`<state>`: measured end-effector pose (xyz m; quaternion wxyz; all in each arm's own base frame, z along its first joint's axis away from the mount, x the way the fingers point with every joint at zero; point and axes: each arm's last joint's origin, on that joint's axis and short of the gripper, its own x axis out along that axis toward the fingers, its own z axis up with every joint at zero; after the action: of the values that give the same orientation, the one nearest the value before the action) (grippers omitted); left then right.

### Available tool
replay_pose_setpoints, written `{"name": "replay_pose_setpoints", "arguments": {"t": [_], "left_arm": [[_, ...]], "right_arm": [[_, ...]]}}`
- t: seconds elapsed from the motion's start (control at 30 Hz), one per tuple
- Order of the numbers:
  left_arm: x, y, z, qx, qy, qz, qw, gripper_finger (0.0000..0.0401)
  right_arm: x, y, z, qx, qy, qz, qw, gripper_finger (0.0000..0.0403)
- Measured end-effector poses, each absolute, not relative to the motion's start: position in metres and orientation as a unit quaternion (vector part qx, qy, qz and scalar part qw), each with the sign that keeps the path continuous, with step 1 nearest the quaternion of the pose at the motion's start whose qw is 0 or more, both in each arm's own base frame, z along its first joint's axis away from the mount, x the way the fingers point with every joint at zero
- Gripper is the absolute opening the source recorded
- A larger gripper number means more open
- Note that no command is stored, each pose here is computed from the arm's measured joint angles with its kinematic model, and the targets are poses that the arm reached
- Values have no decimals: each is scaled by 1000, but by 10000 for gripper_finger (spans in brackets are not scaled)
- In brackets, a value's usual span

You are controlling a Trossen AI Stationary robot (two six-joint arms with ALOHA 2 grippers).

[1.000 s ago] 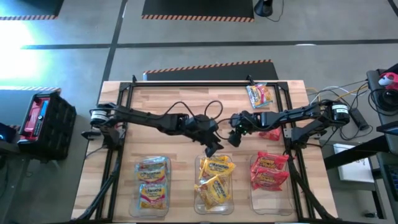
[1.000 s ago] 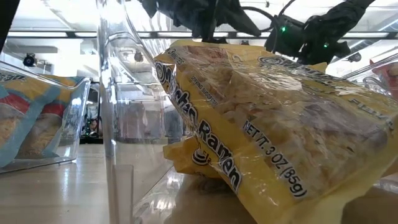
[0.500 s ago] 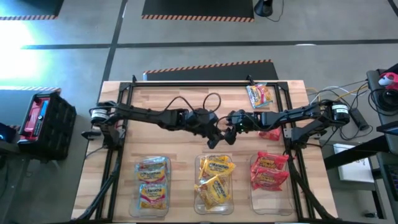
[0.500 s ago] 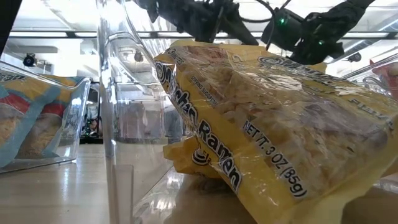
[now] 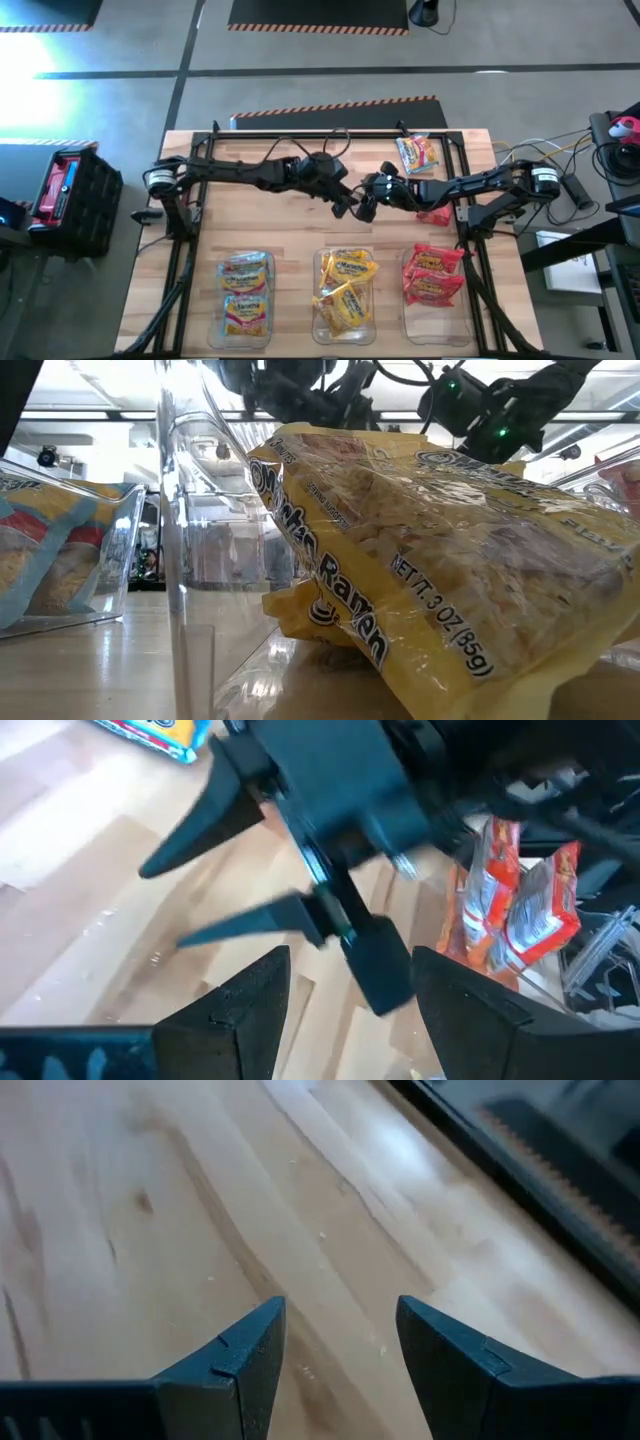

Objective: Sort Maruchan noodles
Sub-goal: Put the blue noodle pack into the left transparent bin

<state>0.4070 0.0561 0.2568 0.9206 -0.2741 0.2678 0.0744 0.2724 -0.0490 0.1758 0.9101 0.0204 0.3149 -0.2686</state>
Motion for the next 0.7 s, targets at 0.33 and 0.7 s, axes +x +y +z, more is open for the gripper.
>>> {"name": "replay_pose_setpoints", "arguments": {"t": [0.33, 0.7], "left_arm": [[400, 92, 257, -268, 265, 72, 923, 193], [392, 119, 256, -254, 266, 81, 926, 193]], "right_arm": [[280, -62, 172, -71, 302, -301, 902, 185], [240, -109, 179, 69, 435, -507, 741, 185]]}}
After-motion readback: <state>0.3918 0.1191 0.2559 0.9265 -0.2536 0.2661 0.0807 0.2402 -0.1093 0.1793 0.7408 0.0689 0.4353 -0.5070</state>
